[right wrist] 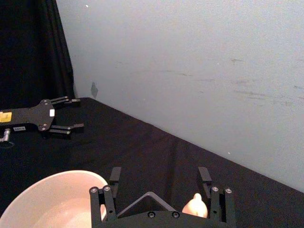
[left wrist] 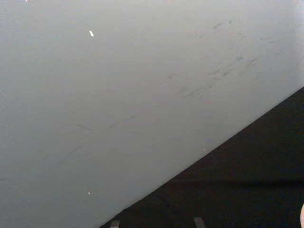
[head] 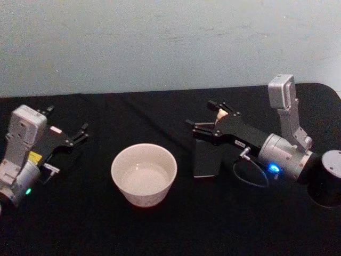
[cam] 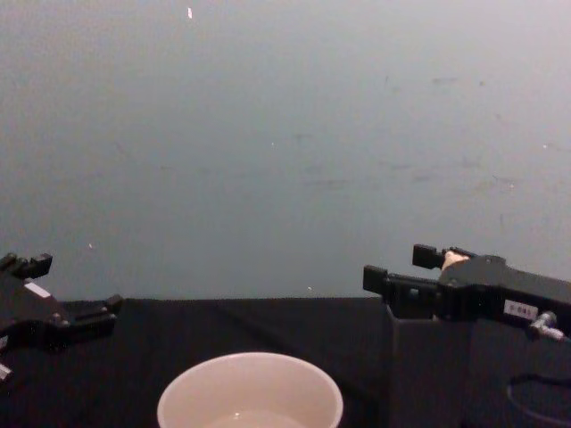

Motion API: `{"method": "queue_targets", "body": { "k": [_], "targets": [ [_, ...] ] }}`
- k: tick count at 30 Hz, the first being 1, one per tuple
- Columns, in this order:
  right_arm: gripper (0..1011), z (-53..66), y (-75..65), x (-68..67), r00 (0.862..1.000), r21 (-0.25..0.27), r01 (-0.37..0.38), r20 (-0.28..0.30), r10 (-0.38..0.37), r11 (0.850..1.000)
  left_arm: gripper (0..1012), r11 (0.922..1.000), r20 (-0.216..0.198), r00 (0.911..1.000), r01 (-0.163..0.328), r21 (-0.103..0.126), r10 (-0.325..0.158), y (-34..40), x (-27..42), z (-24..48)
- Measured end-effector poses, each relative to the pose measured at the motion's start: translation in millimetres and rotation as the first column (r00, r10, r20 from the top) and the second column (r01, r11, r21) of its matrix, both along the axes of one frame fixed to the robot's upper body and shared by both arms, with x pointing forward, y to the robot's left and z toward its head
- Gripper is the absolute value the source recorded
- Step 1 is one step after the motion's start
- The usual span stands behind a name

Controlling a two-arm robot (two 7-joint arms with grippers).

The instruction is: Pick up the stirring spoon with one hand, stir inside the cup, then place it back in its original position.

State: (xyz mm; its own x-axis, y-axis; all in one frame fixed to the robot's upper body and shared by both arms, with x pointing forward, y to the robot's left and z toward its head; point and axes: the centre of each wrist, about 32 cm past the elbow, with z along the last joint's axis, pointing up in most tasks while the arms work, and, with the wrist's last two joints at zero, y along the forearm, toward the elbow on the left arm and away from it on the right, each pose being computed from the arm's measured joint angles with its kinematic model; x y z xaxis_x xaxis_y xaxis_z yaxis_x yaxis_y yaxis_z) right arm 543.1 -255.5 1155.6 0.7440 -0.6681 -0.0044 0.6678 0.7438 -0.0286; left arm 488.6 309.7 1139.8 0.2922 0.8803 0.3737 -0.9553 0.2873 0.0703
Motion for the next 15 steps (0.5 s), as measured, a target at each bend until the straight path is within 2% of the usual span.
{"method": "queue_targets", "body": {
  "k": [11, 15],
  "targets": [
    [1003, 0.4, -0.3, 0.0, 1.0, 0.003, 0.001, 0.001, -0.001, 1.0, 1001, 1.0, 0.0, 1.0, 0.0, 0.0, 0.0, 0.0, 0.0, 0.0],
    [1002, 5.8, -1.9, -1.0, 1.0, 0.021, 0.006, 0.019, -0.007, 1.0, 1001, 1.0, 0.0, 1.0, 0.0, 0.0, 0.0, 0.0, 0.0, 0.0]
  ]
}}
